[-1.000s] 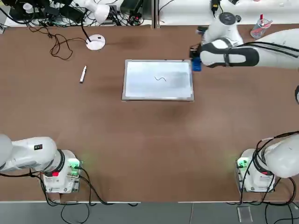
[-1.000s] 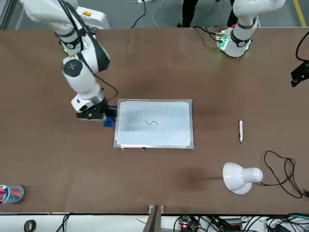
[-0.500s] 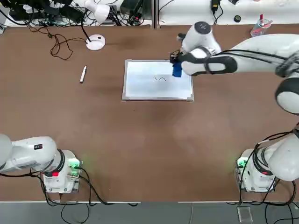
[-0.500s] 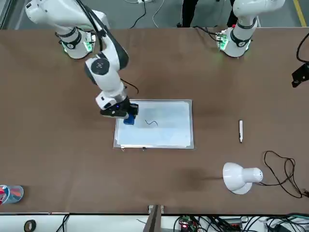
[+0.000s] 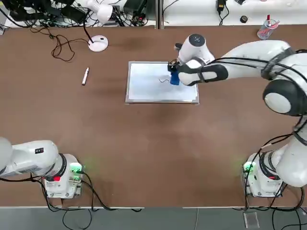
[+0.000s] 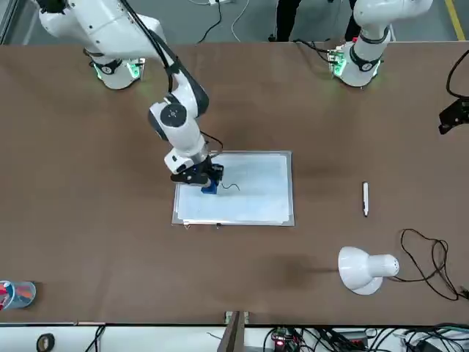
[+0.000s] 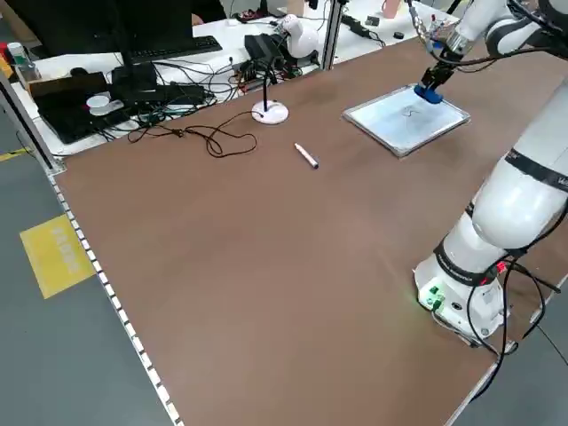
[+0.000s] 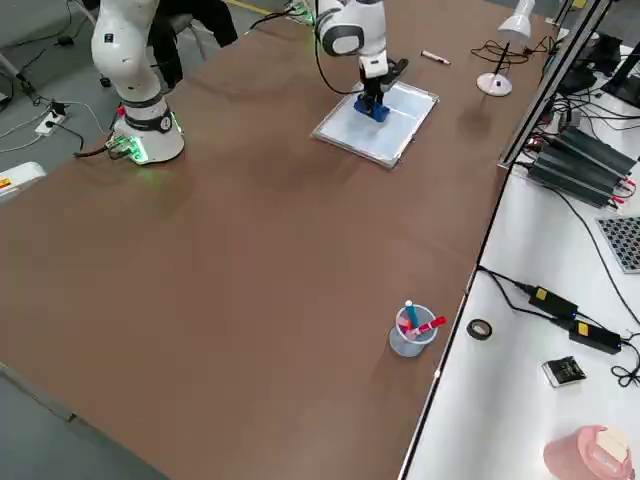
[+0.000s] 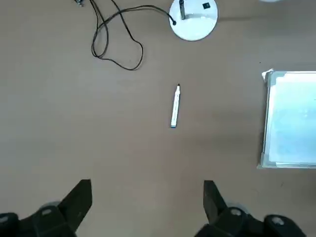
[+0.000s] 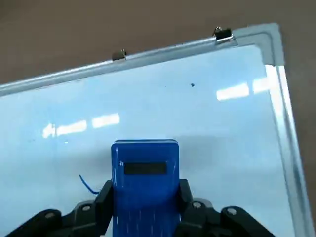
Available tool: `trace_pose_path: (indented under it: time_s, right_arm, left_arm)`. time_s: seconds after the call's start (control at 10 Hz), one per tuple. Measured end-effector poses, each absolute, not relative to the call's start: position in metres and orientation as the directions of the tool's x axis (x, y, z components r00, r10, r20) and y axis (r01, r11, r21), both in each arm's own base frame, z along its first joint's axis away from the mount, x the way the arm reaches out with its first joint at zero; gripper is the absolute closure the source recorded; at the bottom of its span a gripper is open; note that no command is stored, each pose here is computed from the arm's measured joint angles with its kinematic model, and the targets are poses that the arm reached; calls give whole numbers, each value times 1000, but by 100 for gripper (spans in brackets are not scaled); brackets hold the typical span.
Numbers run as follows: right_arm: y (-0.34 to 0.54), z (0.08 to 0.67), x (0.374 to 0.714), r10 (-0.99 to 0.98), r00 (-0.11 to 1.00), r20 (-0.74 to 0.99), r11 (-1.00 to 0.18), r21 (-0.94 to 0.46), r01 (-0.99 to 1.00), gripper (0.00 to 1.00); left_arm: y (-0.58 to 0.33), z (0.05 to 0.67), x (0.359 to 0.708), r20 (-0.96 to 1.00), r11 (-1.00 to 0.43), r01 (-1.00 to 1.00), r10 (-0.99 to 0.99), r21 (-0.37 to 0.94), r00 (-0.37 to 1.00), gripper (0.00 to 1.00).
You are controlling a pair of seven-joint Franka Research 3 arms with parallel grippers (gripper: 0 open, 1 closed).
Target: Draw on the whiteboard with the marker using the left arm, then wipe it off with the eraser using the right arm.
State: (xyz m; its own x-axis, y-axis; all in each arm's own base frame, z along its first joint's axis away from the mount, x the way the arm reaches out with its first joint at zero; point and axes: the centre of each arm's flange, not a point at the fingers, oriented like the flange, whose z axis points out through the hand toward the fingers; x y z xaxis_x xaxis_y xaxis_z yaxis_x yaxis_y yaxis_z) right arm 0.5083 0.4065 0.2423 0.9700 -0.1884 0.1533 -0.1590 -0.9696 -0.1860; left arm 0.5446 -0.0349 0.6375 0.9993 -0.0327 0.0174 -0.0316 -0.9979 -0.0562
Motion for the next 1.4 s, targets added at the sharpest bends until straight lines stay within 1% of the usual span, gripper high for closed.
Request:
trace_pose_path:
  time_s: [0.7,1.4]
  right_arm:
    - [415,203,499,-178,970,164,-974,-167,-151,44]
    - [454,201,495,-221,955,196,-964,-194,-183,44]
  left_arm:
    - [-52,636,544,15,-998,-55,-56,-24,998,0]
    - [-48,638,545,22,-998,-50,-50,-23,999,0]
